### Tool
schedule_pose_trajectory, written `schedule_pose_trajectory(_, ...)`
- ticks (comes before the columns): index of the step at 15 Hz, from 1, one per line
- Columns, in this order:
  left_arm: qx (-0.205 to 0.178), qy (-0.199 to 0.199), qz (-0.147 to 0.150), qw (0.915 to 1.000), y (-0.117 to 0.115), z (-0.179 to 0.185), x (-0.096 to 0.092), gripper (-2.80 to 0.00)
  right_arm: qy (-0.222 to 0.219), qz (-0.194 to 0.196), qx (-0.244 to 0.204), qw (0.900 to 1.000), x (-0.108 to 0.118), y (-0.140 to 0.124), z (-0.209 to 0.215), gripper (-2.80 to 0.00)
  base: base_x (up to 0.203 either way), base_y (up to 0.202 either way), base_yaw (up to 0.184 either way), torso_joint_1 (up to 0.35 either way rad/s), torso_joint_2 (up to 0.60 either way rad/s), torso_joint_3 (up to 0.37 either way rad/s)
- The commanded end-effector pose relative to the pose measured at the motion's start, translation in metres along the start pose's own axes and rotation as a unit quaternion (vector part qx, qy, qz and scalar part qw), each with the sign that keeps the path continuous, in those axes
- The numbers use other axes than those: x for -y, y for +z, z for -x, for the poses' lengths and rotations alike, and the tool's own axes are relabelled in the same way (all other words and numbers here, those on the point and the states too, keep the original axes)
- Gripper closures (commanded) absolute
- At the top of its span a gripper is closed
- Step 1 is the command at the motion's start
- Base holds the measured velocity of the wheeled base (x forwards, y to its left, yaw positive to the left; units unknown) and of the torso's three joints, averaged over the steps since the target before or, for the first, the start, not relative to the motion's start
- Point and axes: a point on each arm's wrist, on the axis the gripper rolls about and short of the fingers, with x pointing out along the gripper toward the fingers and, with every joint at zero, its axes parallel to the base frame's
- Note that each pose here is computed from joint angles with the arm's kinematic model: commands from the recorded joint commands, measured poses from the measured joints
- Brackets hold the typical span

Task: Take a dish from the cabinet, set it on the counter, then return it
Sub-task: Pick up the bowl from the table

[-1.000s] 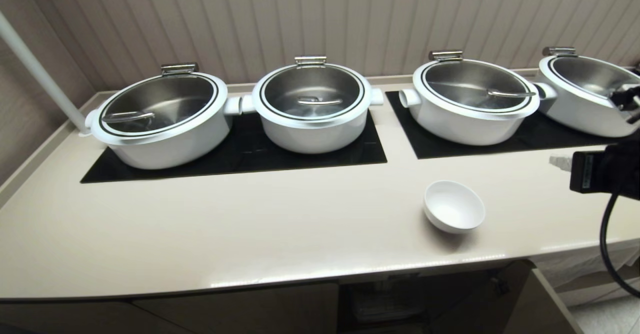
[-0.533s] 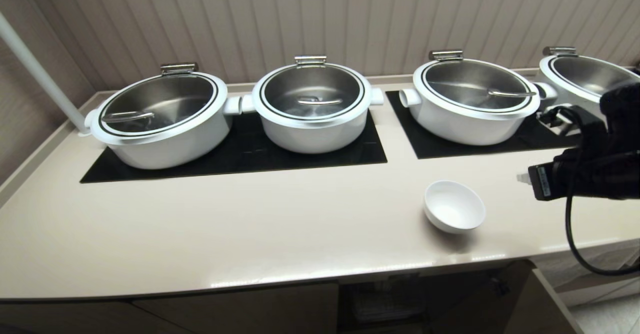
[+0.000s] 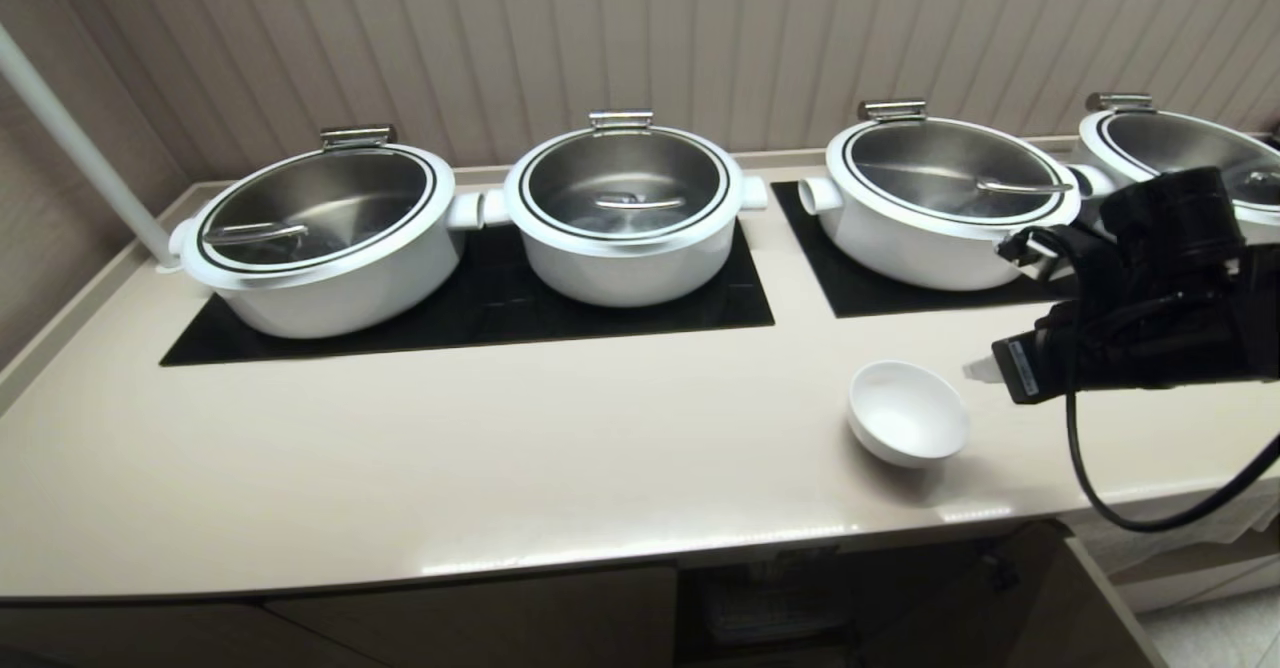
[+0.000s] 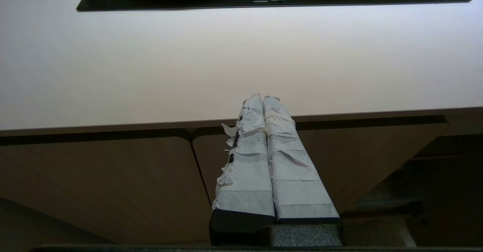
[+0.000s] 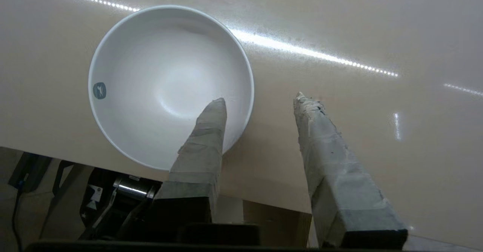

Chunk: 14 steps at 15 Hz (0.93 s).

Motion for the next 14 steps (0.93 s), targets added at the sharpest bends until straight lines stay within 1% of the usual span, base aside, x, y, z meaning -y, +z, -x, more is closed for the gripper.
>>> schedule_pose_trajectory(1, 0.000, 0.000, 0.000, 1.0000, 0.000, 0.000, 0.000, 0.00, 0.004, 0.001, -0.017, 1.000, -0.001, -0.003, 0.006, -2.80, 0.000, 0.000, 0.000, 0.000, 0.00, 0.000)
schedule_pose_trajectory(3, 0.000, 0.001, 0.000, 1.0000, 0.000, 0.000, 0.000, 0.00, 0.005, 0.003, -0.026, 1.000, -0.002, -0.006, 0.008, -2.80, 0.000, 0.000, 0.000, 0.000, 0.00, 0.000)
schedule_pose_trajectory(6, 0.000, 0.000, 0.000, 1.0000, 0.000, 0.000, 0.000, 0.00, 0.001, 0.003, -0.022, 1.000, 0.000, -0.003, 0.008, -2.80, 0.000, 0.000, 0.000, 0.000, 0.00, 0.000)
schedule_pose_trajectory(9, 0.000, 0.001, 0.000, 1.0000, 0.000, 0.000, 0.000, 0.00, 0.002, 0.004, -0.033, 0.999, 0.000, -0.004, -0.003, -2.80, 0.000, 0.000, 0.000, 0.000, 0.00, 0.000)
schedule_pose_trajectory(12, 0.000, 0.001, 0.000, 1.0000, 0.000, 0.000, 0.000, 0.00, 0.005, 0.003, -0.035, 0.999, 0.001, 0.002, -0.014, -2.80, 0.000, 0.000, 0.000, 0.000, 0.00, 0.000)
schedule_pose_trajectory(14, 0.000, 0.001, 0.000, 1.0000, 0.000, 0.000, 0.000, 0.00, 0.007, 0.005, -0.033, 0.999, 0.002, 0.011, -0.026, -2.80, 0.000, 0.000, 0.000, 0.000, 0.00, 0.000)
